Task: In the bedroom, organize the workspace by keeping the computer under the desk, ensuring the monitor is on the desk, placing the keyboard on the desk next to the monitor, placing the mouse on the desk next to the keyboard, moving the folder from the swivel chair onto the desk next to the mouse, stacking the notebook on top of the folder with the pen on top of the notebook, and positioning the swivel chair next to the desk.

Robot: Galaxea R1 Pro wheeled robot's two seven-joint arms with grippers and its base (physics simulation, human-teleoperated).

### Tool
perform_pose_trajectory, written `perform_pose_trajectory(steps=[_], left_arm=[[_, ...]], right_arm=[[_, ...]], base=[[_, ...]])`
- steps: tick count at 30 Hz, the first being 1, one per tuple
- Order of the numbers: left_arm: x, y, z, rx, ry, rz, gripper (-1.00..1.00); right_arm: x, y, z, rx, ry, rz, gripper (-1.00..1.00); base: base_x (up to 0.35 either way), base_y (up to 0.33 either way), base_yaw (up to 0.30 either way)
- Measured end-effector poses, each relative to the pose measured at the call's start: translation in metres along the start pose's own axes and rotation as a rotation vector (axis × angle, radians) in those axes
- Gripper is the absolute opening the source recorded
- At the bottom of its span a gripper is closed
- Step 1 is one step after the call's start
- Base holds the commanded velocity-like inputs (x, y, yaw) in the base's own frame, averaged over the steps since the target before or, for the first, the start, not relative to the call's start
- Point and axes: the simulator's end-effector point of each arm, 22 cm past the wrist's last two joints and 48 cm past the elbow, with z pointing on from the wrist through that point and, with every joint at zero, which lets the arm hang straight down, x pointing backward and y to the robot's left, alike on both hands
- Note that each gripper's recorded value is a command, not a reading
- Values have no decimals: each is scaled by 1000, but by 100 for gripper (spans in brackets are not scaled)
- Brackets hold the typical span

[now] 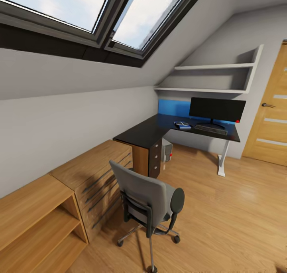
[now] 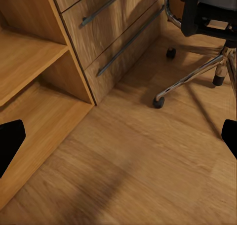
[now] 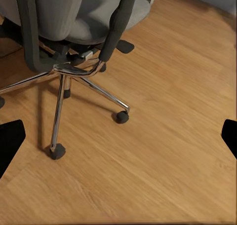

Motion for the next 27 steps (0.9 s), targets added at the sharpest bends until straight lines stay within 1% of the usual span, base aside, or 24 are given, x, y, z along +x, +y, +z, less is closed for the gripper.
perform_pose_trajectory(steps=[5,15,27], left_arm=[[1,0,0,0,3,1,100],[1,0,0,0,2,0,100],[-1,0,0,-2,-2,0,100]], right_arm=[[1,0,0,-1,3,0,100],[1,0,0,-2,1,-1,100],[-1,-1,0,-1,-4,-2,100]], base=[[0,150,-224],[0,238,-279],[0,41,-290]])
